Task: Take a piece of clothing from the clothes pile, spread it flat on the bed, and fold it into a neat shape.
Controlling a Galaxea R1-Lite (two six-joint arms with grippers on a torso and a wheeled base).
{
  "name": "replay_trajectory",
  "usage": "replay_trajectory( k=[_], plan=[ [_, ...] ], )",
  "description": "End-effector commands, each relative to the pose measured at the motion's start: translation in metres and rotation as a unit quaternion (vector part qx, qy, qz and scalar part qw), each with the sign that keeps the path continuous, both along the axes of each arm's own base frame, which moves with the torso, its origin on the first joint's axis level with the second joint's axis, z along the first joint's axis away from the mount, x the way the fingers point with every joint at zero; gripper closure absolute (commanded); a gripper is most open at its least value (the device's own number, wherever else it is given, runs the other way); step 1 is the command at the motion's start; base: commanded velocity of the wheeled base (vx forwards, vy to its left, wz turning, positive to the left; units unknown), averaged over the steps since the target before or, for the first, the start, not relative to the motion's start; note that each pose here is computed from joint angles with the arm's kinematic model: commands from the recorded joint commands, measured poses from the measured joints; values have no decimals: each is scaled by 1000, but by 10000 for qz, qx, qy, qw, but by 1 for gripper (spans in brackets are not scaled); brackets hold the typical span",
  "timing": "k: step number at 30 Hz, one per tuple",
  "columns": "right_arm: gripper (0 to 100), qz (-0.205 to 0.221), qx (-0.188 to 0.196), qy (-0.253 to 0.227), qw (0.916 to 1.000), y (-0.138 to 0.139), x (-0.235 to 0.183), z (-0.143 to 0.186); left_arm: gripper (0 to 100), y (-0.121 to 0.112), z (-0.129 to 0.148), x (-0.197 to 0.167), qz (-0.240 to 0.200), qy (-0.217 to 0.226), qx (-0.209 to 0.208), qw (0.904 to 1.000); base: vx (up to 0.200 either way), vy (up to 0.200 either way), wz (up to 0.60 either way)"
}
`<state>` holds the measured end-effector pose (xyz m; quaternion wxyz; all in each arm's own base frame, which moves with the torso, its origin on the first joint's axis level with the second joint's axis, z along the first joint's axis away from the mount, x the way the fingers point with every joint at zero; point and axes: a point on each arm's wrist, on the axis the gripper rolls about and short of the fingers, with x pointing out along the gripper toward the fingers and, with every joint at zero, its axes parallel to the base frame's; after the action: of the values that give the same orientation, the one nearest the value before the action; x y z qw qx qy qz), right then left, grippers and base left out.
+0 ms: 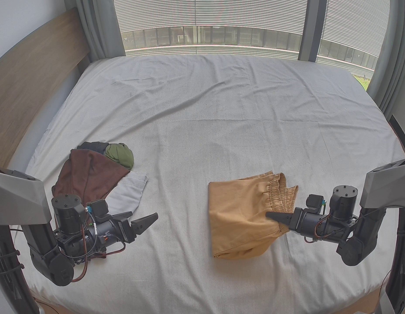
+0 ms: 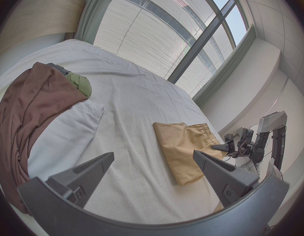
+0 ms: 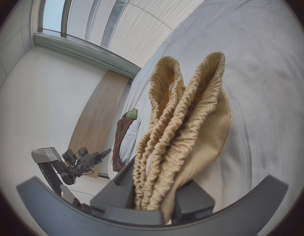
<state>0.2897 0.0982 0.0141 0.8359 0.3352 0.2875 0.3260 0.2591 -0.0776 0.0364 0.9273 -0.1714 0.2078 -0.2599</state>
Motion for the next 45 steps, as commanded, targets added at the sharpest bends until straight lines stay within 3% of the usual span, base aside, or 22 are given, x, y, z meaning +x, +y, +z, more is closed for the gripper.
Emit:
replay_trajectory(
  k=[1, 16, 24, 45],
  plan=[
    [100, 11, 121, -394, 9992, 1, 1, 23, 0, 4, 4, 1, 69, -76, -19, 9999, 0, 0, 0],
    [100, 55, 300, -943, 9951, 4, 7, 51, 0, 4, 7, -1, 73, -104, -43, 9999, 0, 0, 0],
    [100, 287, 530, -1349, 9890, 21, 15, 74, 0, 5, 7, -1, 81, -112, -43, 9999, 0, 0, 0],
    [100, 371, 625, -1604, 9844, 46, 69, 128, 0, 4, 5, -1, 58, -60, -31, 10000, 0, 0, 0]
  ],
)
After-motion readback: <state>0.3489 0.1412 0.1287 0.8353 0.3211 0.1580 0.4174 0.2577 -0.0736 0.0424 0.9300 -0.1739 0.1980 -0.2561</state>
